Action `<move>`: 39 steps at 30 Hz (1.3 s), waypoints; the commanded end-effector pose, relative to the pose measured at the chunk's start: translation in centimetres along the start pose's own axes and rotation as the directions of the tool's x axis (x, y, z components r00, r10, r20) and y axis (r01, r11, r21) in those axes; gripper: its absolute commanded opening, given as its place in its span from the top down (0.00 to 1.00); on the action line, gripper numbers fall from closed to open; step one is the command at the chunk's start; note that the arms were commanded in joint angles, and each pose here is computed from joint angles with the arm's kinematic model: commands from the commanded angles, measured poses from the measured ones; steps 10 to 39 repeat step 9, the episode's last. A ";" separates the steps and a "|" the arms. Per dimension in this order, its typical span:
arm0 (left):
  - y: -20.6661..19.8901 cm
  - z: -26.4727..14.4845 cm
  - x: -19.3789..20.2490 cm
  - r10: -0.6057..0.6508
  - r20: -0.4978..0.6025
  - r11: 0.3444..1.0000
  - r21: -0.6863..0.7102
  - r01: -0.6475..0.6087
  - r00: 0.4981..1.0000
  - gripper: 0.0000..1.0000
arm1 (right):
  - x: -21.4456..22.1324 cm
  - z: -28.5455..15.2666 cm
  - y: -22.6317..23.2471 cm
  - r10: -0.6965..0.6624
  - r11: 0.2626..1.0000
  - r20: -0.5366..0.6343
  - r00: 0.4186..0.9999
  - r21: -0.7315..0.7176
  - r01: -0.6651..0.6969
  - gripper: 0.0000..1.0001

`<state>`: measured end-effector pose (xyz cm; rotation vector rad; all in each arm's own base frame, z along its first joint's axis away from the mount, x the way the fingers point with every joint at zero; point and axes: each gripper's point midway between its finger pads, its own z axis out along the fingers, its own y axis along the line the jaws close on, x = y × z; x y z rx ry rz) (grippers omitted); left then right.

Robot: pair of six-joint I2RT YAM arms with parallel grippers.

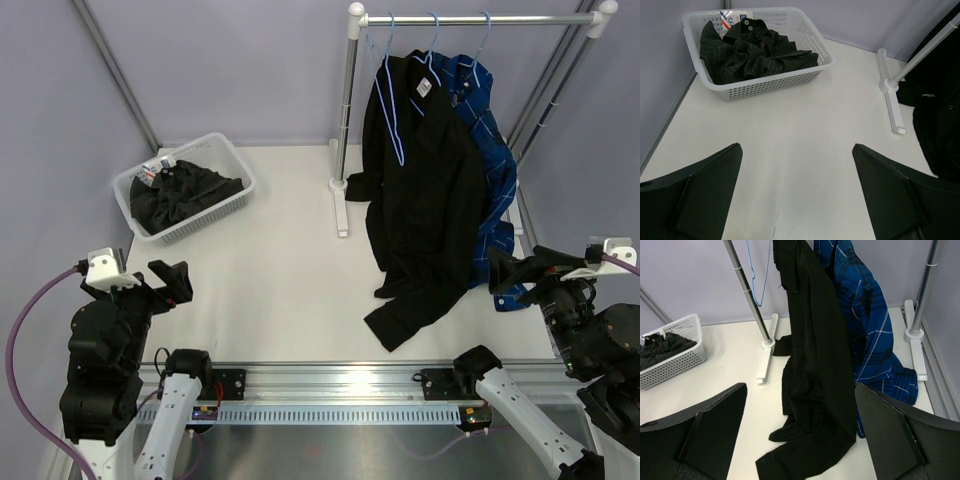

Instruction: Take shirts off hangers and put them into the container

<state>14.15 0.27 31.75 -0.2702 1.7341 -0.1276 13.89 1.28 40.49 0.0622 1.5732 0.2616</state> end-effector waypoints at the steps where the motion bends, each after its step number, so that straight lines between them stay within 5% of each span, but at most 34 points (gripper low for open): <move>1: -0.1 0.0 -0.1 -0.002 0.007 1.000 0.005 0.002 1.000 0.01 | -0.6 0.1 0.2 0.000 1.000 0.031 1.000 -0.011 0.000 0.01; 39: -0.5 0.0 0.0 0.004 0.000 1.000 0.029 -0.004 1.000 0.01 | -0.9 0.4 0.6 -0.004 1.000 0.033 0.999 -0.027 0.005 0.01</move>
